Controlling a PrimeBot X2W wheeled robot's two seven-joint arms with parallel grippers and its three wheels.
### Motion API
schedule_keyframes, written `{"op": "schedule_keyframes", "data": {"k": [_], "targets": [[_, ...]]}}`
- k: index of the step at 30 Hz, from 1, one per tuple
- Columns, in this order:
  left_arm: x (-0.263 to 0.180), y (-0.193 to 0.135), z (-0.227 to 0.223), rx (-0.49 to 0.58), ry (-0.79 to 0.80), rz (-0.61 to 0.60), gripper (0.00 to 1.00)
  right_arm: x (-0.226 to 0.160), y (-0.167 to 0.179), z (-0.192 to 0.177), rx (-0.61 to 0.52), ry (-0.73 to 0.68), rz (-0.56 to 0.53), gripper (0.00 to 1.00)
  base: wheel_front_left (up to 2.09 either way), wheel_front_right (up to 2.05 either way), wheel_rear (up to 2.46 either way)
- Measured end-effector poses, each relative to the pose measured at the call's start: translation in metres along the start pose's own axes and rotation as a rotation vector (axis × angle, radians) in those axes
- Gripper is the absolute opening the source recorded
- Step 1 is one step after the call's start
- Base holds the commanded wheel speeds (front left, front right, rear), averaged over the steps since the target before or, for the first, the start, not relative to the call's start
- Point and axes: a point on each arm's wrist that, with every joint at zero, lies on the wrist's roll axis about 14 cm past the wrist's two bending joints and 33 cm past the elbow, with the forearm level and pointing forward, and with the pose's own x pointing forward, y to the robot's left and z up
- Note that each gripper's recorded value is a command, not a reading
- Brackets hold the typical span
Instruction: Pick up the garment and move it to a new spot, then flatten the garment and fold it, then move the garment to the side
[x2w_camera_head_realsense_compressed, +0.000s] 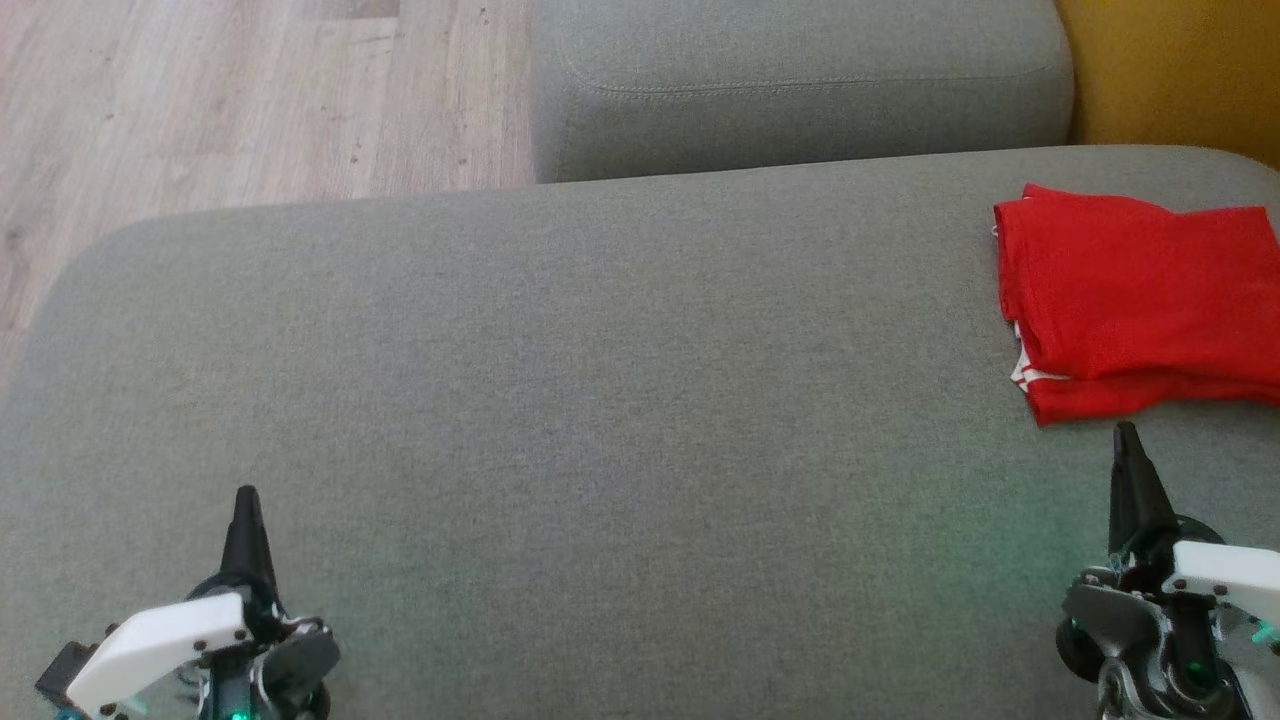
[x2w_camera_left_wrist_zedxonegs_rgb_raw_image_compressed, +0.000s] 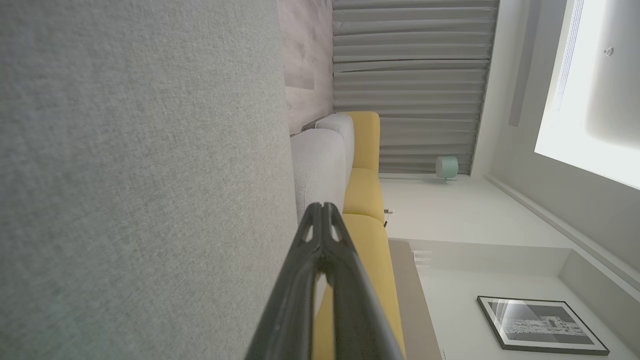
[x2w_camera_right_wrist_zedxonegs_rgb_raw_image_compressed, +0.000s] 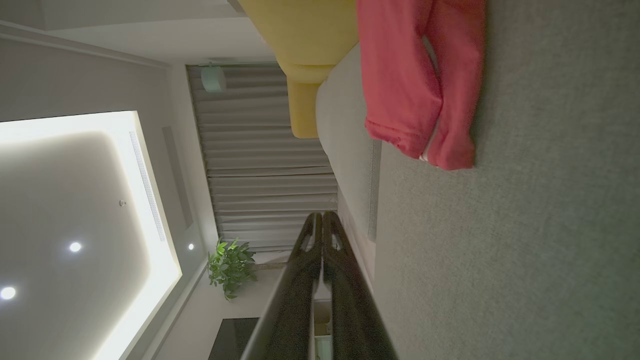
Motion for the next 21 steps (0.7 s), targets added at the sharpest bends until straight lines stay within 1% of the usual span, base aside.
{"op": "schedule_keyframes", "data": {"k": [21], "targets": [[0.0000, 0.0000, 0.0003, -0.001, 0.000, 0.000, 0.00, -0.0001, 0.0000, 0.0009, 0.001, -0.002, 0.000, 0.00, 0.00, 0.00, 0.00]]}}
